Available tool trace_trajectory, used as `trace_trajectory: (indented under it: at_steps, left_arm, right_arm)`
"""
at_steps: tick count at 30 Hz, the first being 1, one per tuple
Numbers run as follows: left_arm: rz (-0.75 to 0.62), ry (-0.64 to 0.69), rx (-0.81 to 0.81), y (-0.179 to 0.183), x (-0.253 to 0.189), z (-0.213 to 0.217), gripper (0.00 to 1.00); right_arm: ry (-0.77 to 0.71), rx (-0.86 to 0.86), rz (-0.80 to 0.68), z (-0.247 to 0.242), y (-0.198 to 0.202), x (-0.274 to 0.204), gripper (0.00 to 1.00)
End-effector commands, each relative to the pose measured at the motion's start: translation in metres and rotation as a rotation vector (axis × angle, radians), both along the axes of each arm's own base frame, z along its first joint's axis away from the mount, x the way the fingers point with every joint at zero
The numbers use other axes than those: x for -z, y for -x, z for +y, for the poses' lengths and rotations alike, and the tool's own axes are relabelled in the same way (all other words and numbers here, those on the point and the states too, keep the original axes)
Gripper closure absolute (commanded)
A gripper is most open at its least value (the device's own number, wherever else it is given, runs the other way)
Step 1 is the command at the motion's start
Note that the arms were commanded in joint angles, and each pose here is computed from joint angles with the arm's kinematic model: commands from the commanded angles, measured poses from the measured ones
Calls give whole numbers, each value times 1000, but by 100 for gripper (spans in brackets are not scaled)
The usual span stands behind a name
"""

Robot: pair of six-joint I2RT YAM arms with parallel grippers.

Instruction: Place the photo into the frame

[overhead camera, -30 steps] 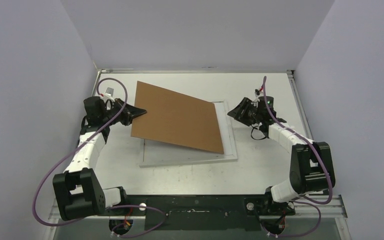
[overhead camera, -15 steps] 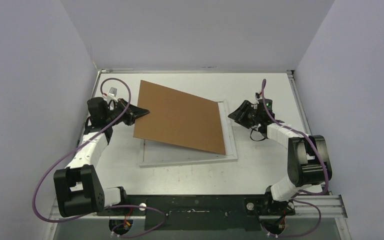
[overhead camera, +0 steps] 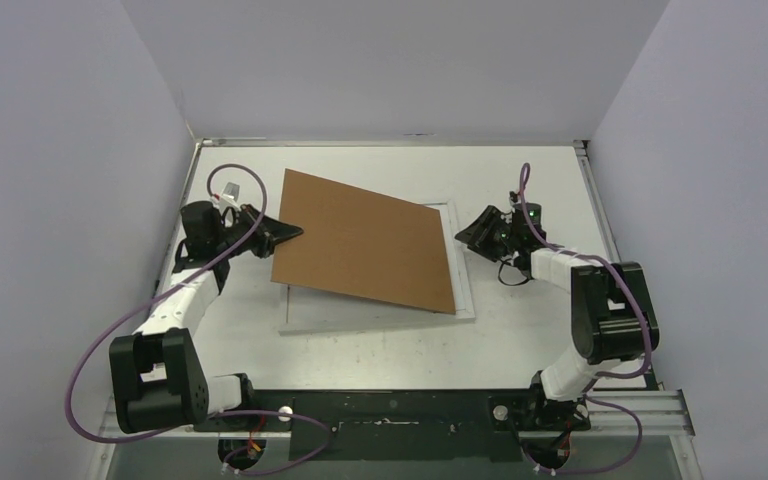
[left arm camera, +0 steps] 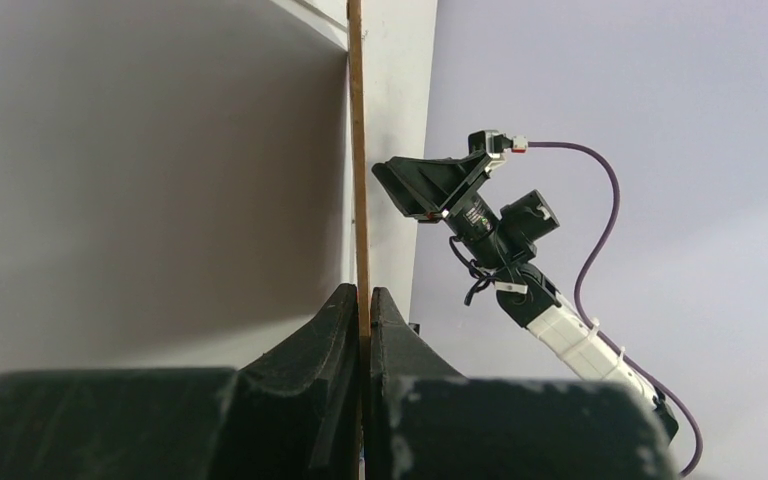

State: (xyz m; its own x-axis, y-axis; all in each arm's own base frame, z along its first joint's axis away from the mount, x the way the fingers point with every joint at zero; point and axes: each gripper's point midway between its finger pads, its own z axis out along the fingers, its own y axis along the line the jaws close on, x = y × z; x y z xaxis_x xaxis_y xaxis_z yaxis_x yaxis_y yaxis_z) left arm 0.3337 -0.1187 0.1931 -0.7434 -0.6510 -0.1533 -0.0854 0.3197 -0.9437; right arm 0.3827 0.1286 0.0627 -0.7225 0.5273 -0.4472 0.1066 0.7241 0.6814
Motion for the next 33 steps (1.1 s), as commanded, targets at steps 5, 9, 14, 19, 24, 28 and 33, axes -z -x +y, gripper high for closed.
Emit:
trace_trajectory:
  at_steps: [5,9,14,19,24,28,33]
  left_arm:
    - [-148,18,43,-5,-33,-9,100]
    - [-161,19,51,-5,-32,-11,100]
    - [-171,21,54,-5,-29,-12,100]
    - [-173,17,65,-4,-26,-15,100]
    - [-172,13,64,-4,-22,-15,100]
    - [-181,12,66,-5,-22,-15,100]
    - [-186,17,67,-5,-21,-16,100]
  right_arm:
    - [-34,13,-49,1,-11,0,53]
    - [-38,10,-45,2,-11,4,53]
    - [-45,9,-34,3,-8,9,54]
    - [-64,8,-27,5,-6,12,54]
    - [-84,4,-24,7,-4,14,54]
    - [-92,1,-20,8,-2,16,55]
    - [-97,-6,-11,9,4,20,55]
